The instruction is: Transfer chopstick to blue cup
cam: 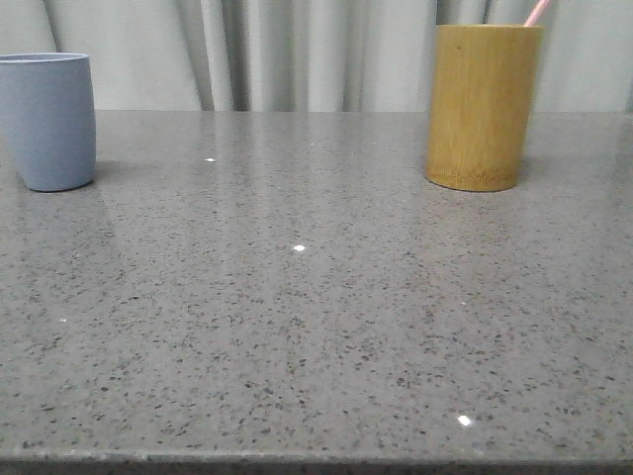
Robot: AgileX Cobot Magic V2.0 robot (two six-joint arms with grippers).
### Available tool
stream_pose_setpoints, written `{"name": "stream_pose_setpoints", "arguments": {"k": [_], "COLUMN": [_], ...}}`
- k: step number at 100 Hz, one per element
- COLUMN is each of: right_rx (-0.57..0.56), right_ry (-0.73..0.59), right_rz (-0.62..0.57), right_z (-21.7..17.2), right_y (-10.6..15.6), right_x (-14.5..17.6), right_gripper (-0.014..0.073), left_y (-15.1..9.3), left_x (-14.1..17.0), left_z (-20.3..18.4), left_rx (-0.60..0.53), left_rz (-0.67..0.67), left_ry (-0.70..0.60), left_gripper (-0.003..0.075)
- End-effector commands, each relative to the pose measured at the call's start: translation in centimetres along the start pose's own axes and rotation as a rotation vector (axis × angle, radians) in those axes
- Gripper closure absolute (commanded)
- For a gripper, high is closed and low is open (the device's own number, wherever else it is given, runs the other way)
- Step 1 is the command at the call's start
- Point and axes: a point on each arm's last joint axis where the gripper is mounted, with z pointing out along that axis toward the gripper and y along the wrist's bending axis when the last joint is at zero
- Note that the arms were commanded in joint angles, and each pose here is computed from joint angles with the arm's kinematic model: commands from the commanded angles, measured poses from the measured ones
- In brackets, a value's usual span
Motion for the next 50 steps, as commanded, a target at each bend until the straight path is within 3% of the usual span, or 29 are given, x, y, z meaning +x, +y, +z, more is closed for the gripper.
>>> {"name": "stream_pose_setpoints", "arguments": {"k": [1,50], "right_rx": [0.003,0.003], "right_ry": [-0.099,-0.108], "right_rz": [-0.003,-0.003], "right_z": [-0.17,-0.18], "right_y": [-0.01,-0.01], "right_x": [-0.87,-0.95], "right_gripper": [0.0663,0.0663], "left_y": [-0.02,-0.02], "left_x": [-0.60,-0.60], "left_z": [-0.29,-0.29], "left_rx": [0.001,0.001], "left_rz": [-0.009,-0.009], "left_ry": [-0.105,-0.105], "left_gripper": [0.0739,0.0739]}}
